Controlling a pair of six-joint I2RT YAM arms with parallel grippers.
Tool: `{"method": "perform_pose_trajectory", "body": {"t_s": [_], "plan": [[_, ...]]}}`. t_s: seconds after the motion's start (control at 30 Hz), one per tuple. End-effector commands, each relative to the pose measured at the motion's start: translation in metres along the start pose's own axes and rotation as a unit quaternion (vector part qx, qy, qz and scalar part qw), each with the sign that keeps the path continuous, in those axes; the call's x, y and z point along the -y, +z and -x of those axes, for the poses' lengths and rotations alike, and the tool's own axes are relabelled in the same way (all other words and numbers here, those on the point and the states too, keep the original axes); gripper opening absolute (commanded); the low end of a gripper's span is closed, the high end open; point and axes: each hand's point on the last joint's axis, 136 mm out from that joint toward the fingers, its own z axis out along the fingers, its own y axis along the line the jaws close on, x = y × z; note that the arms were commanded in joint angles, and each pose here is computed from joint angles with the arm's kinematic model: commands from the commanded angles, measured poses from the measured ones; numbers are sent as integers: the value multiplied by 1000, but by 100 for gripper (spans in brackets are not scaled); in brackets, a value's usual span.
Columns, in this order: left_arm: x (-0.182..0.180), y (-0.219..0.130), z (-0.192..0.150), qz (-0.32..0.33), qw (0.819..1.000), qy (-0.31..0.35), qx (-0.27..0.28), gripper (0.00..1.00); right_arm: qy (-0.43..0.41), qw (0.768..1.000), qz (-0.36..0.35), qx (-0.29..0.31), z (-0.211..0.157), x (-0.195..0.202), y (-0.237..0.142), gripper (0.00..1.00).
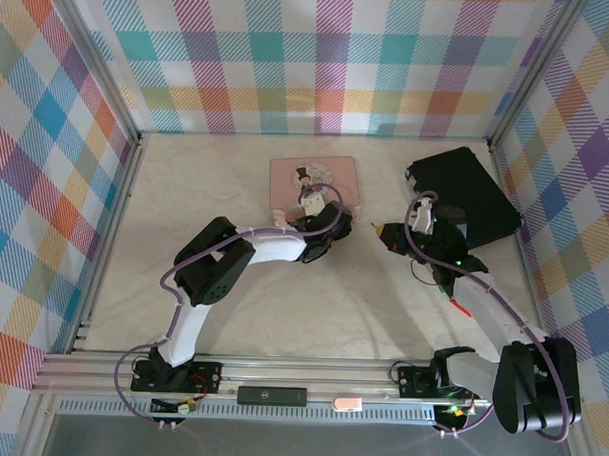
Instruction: Unlock a padlock with a key
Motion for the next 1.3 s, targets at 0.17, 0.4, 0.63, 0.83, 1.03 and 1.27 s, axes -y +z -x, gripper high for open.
{"method": "perform_pose_trajectory", "body": {"t_s": [0.17, 0.4, 0.63, 0.83, 1.03, 1.27], "plan": [[-68, -9, -9, 129, 985, 108, -41, 61, 10, 1000, 15, 21, 2, -5, -13, 0], [-107, -33, -12, 147, 971, 169, -88, 59, 22, 999, 19, 21, 0, -2, -10, 0], [-108, -44, -4, 134, 957, 237, -98, 64, 18, 1000, 20, 13, 1, -6, -10, 0], [-93, -41, -9, 57, 969, 215, -111, 76, 23, 1000, 16, 7, -1, -1, -6, 0], [-67, -25, -16, -26, 978, 158, -131, 81, 29, 999, 21, 7, 0, -1, -3, 0], [-53, -12, -2, -44, 981, 151, -114, 81, 18, 1000, 18, 8, 0, -3, -7, 0]]}}
